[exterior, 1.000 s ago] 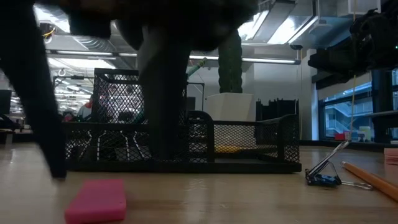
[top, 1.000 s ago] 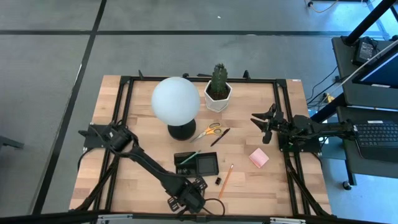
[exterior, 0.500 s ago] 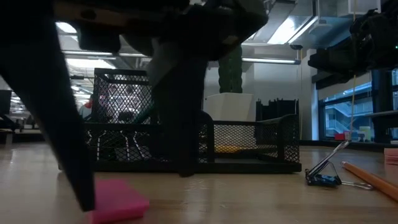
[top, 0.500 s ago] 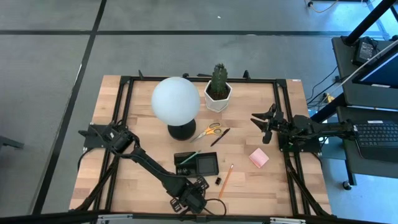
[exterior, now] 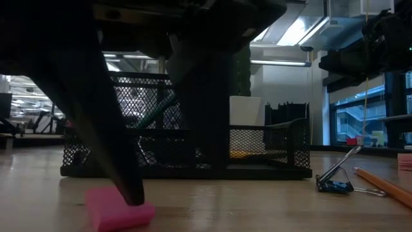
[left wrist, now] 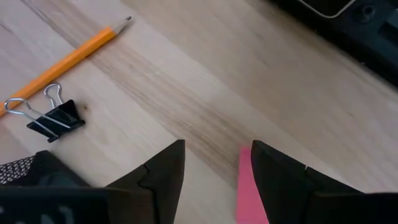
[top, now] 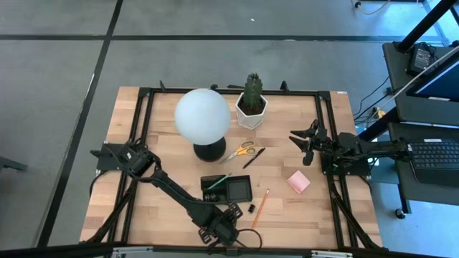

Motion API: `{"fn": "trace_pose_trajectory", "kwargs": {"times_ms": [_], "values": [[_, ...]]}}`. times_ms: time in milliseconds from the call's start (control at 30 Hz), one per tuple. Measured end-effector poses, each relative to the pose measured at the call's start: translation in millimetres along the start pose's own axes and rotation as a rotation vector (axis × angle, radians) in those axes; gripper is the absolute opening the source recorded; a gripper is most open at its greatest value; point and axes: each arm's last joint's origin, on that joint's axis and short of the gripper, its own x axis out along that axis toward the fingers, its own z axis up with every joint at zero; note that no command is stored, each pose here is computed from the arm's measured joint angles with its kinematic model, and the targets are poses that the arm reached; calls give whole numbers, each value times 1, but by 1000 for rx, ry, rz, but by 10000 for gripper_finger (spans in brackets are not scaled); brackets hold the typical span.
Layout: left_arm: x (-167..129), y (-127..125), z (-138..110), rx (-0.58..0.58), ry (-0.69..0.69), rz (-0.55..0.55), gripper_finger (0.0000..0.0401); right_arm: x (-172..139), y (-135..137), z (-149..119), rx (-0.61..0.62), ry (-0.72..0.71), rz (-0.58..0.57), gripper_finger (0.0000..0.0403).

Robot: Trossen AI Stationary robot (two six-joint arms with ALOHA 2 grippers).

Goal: Pick and place office supplies into organizer
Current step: Put the pink eraser into the desk organizer

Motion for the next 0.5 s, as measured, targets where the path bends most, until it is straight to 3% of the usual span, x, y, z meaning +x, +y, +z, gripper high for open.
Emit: {"fn": "trace_pose_trajectory", "kwargs": {"times_ms": [500], "values": [[0, -1, -1, -17, -5, -45, 169, 0, 0, 0, -18, 1, 0, 119]]}}
